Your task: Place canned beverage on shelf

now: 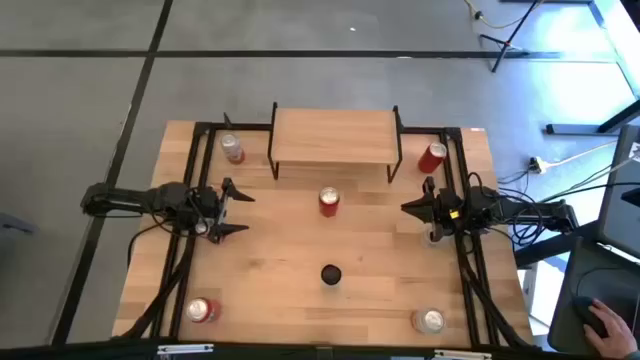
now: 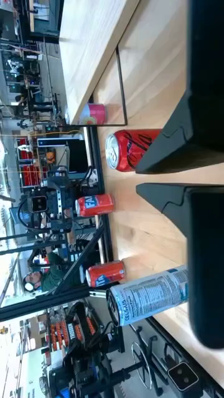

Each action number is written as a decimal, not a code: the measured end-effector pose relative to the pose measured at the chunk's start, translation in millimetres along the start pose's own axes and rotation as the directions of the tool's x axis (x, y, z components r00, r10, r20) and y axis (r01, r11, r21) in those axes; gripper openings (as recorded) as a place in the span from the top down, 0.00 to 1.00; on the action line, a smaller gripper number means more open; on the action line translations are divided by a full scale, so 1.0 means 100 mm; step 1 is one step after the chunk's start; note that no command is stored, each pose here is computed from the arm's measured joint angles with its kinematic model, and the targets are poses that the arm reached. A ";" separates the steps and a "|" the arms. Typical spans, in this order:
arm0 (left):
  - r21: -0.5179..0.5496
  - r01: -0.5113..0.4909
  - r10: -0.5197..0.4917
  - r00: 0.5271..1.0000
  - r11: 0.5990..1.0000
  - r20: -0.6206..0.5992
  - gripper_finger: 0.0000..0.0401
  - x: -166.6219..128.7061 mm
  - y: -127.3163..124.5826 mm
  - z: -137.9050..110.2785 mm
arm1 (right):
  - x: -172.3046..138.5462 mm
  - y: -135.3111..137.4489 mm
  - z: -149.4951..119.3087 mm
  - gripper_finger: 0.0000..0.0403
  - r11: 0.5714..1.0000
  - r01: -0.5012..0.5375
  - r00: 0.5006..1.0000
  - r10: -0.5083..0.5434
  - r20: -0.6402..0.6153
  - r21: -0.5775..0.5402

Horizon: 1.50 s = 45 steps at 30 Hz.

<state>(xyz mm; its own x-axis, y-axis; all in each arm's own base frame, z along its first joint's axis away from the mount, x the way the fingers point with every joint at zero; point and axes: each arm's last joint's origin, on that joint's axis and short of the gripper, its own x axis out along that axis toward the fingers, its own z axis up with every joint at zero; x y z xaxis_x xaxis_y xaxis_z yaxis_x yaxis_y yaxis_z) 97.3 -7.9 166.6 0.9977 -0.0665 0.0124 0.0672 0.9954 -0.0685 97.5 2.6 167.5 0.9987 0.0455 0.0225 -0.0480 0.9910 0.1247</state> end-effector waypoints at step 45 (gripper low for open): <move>0.000 0.000 0.000 1.000 1.000 0.000 0.06 0.00 0.00 0.00 | 0.00 -0.03 0.02 0.94 0.989 0.098 0.995 -0.096 0.024 -0.107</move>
<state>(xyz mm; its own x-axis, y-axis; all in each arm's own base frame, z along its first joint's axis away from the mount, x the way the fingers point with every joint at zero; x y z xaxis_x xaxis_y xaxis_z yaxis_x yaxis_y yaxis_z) 97.3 -7.9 166.5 0.9977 -0.0665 0.0120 0.0672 0.9954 -0.0684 97.5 -0.2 168.7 0.9980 -0.0529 0.0342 0.0523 0.9984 0.0194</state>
